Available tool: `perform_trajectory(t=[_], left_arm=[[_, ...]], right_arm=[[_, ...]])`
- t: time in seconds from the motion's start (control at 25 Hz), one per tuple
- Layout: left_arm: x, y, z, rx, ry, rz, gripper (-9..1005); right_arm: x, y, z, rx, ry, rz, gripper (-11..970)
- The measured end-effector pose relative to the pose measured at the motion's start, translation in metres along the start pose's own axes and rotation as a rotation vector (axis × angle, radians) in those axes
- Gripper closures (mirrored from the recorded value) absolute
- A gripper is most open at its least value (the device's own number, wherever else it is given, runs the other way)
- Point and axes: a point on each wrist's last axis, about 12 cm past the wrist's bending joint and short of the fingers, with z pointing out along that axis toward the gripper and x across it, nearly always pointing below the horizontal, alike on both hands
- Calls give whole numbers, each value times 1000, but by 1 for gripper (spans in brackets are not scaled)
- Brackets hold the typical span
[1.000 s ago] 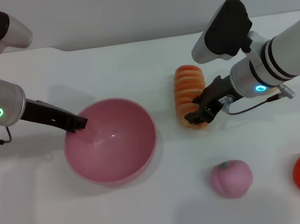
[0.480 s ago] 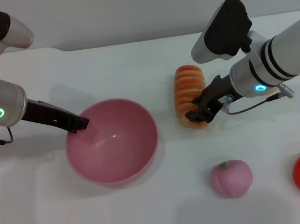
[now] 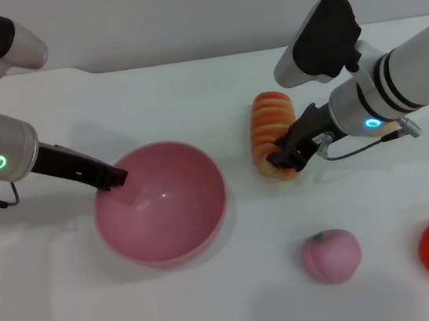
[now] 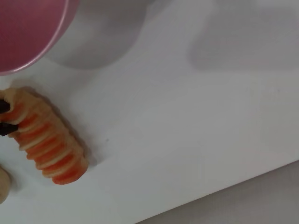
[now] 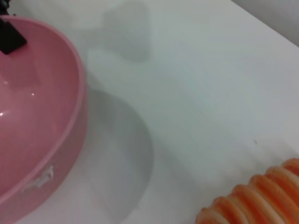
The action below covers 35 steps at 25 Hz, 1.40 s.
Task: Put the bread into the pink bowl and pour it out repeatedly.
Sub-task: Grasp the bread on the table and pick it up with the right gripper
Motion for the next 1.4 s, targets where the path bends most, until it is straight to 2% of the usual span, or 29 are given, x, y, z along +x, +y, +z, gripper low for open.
perform_trajectory(t=[0.52,0.96,1.4], left_arm=[[-1,-1,1,2,5,2,954],[0,-1,2,3,12,3,954],[-2,-1,2,0,9,4,953]], right_arm=[[0,-1,0,7,-4,-1,804],[-3,-2,-2,21,-23,-3,814],[-10,-7,-36,156,-232,12,825]])
